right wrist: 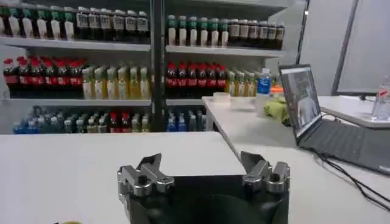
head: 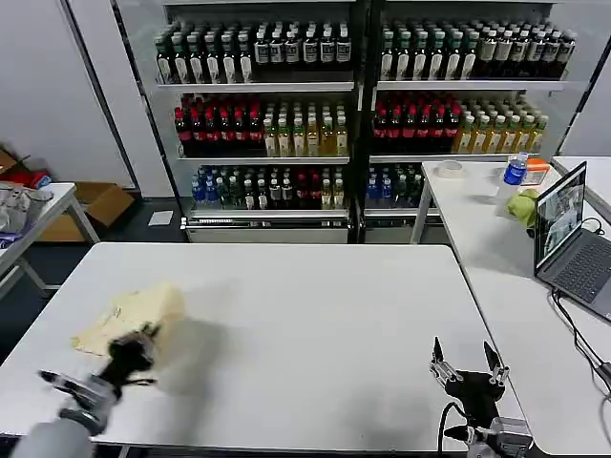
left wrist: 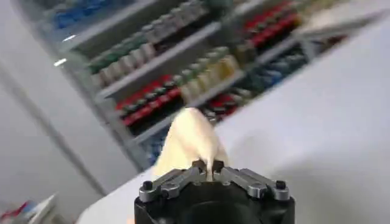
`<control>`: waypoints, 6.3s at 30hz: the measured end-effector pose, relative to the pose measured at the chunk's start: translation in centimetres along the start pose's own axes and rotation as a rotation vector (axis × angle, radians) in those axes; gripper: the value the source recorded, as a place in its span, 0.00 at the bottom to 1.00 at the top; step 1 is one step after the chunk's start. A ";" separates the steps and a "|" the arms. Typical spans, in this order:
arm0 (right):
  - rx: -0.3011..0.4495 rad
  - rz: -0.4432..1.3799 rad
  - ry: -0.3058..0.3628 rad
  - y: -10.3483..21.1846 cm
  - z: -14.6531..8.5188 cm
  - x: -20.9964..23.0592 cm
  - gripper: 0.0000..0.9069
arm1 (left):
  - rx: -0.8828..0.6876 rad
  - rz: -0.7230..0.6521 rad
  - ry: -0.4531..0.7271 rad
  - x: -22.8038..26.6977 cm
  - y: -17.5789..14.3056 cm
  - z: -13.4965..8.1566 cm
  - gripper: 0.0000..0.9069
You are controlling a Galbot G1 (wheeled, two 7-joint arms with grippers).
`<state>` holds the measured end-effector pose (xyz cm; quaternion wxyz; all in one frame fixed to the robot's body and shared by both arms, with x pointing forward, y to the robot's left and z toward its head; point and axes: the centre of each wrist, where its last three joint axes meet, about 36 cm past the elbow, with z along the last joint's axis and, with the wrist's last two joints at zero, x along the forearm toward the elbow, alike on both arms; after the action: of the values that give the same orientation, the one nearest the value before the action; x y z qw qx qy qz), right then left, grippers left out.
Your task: Fold and organize the clothes.
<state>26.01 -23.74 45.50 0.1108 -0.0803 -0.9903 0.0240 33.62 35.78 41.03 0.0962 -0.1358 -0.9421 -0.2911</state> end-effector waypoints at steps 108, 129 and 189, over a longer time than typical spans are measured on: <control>-0.532 -0.433 0.465 23.3 -0.4 -14.3 0.00 | 0.802 -0.031 -0.068 4.5 -3.1 -11.0 1.00; -0.541 -0.437 0.405 22.1 -2.5 -15.6 0.00 | 0.815 -0.024 -0.065 4.2 -3.4 -10.9 1.00; -0.129 -0.252 0.151 9.4 0.0 -19.0 1.00 | 0.804 -0.024 -0.062 2.8 -3.1 -10.3 1.00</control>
<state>45.74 -17.61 40.84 0.1817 0.0360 -0.9809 -0.0596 31.10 27.99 48.50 0.1100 -0.0851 -0.9849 0.1036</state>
